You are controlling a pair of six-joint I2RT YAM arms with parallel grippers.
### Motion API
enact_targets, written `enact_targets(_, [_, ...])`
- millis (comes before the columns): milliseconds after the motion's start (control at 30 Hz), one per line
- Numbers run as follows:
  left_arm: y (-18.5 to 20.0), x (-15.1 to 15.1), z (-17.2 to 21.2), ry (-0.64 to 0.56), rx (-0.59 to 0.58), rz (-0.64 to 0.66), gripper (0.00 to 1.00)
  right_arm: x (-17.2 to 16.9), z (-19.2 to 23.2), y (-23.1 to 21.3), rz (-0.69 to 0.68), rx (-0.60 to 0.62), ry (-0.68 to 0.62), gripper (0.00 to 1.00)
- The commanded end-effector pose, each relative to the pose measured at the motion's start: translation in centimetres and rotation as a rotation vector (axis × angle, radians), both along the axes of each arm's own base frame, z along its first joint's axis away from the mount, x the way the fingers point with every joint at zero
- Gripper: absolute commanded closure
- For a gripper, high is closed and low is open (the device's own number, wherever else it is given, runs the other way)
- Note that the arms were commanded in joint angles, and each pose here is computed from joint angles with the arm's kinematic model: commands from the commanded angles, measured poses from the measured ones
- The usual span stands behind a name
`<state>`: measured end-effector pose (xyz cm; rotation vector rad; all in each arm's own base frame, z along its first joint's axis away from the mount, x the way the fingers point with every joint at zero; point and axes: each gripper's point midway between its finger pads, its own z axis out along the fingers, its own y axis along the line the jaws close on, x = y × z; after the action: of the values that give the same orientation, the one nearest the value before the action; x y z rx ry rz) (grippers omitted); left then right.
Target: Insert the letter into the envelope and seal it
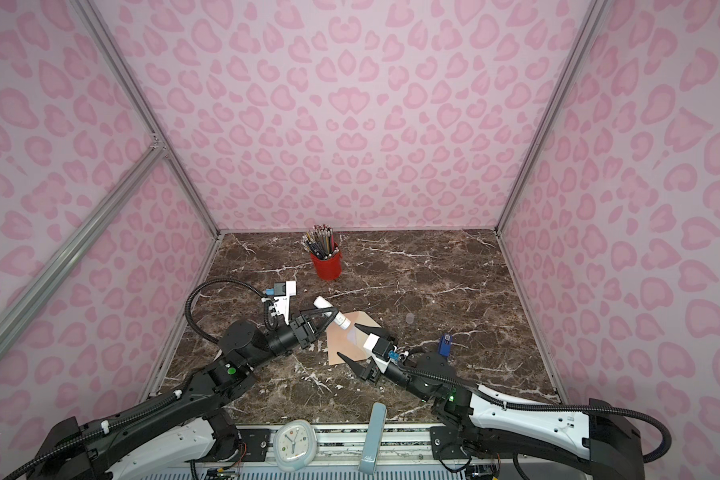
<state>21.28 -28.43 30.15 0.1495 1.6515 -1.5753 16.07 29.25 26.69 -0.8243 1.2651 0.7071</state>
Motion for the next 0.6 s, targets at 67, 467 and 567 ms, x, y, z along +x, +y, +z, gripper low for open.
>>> enact_targets(67, [-0.8, -0.7, 2.7, 0.012, -0.118, -0.081, 0.96, 1.4, 2.0, -1.3, -0.084, 0.095, -0.067, 0.26])
enact_targets(467, [-1.9, -0.5, 2.5, 0.060, -0.168, -0.137, 0.96, 3.0, 3.0, -0.7, -0.076, 0.118, -0.082, 0.33])
enact_targets(567, [-2.3, -0.4, 2.4, 0.070, -0.174, -0.155, 0.96, 3.4, 3.2, -0.3, -0.075, 0.118, -0.086, 0.35])
